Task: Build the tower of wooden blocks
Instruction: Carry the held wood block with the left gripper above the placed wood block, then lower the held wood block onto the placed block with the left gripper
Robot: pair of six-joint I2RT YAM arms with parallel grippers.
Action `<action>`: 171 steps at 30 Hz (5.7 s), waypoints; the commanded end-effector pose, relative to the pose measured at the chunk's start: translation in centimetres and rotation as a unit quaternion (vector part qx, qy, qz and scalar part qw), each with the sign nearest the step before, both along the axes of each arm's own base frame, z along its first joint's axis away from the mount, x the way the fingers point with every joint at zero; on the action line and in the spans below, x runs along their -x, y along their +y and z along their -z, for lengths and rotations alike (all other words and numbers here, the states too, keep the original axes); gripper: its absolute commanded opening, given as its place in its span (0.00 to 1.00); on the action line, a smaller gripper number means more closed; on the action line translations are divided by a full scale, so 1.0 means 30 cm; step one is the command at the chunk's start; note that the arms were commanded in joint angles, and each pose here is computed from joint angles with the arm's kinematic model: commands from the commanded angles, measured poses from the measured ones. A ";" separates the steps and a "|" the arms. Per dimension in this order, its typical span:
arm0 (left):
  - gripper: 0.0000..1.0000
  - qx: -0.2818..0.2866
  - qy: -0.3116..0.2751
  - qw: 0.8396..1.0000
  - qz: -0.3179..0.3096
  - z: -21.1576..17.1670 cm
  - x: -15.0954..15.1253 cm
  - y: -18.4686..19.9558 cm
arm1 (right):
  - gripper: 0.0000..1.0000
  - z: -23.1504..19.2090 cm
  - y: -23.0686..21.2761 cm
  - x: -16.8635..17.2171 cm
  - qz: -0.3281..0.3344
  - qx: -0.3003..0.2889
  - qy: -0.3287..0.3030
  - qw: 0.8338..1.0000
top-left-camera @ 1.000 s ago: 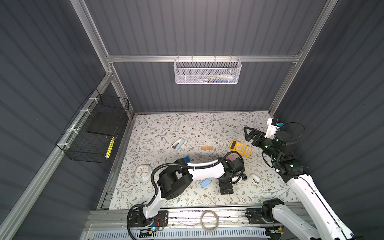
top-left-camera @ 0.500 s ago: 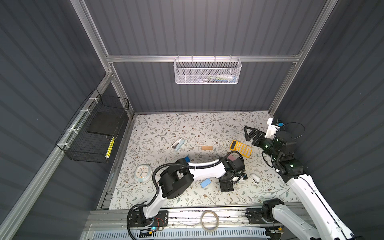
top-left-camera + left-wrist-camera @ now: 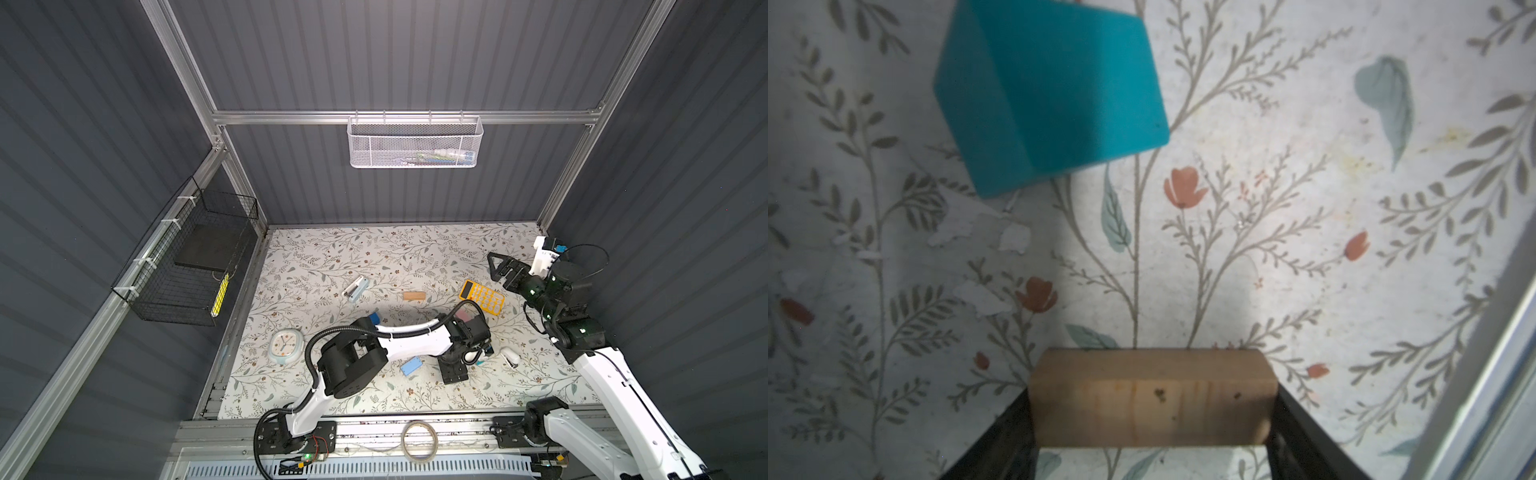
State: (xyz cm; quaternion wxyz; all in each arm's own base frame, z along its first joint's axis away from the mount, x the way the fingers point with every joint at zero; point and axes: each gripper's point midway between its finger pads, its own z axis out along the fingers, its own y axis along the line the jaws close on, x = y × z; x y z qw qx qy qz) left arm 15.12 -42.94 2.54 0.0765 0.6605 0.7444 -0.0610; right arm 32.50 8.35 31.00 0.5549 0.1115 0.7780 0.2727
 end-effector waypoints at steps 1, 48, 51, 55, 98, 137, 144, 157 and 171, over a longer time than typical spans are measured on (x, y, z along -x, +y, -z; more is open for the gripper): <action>0.52 0.005 -0.029 0.998 -0.051 -0.075 -0.030 0.026 | 0.99 -0.002 0.003 -0.003 -0.002 -0.007 -0.004 1.000; 0.52 0.087 -0.049 0.794 -0.600 -0.081 -0.595 0.340 | 0.99 0.032 0.010 -0.052 0.006 -0.035 0.013 0.999; 0.53 0.084 -0.042 0.789 -0.607 -0.063 -0.606 0.333 | 0.99 0.036 0.009 -0.053 0.007 -0.035 0.014 0.999; 0.55 0.083 -0.039 0.779 -0.620 -0.042 -0.622 0.325 | 0.99 0.040 0.005 -0.057 0.013 -0.039 0.016 0.999; 0.80 0.051 -0.036 0.753 -0.655 0.060 -0.695 0.321 | 0.99 0.044 -0.033 -0.053 0.045 -0.038 0.009 0.998; 0.75 0.040 -0.050 0.749 -0.660 0.070 -0.720 0.326 | 0.99 0.051 -0.039 -0.057 0.048 -0.036 0.010 0.998; 0.76 0.035 -0.055 0.745 -0.664 0.076 -0.724 0.340 | 0.99 0.054 -0.038 -0.058 0.049 -0.037 0.011 0.998; 0.75 0.029 -0.071 0.741 -0.667 0.075 -0.741 0.361 | 0.99 0.059 -0.037 -0.060 0.048 -0.037 0.013 0.998; 0.80 0.030 -0.064 0.741 -0.667 0.085 -0.741 0.352 | 0.99 0.057 -0.039 -0.059 0.049 -0.037 0.012 0.998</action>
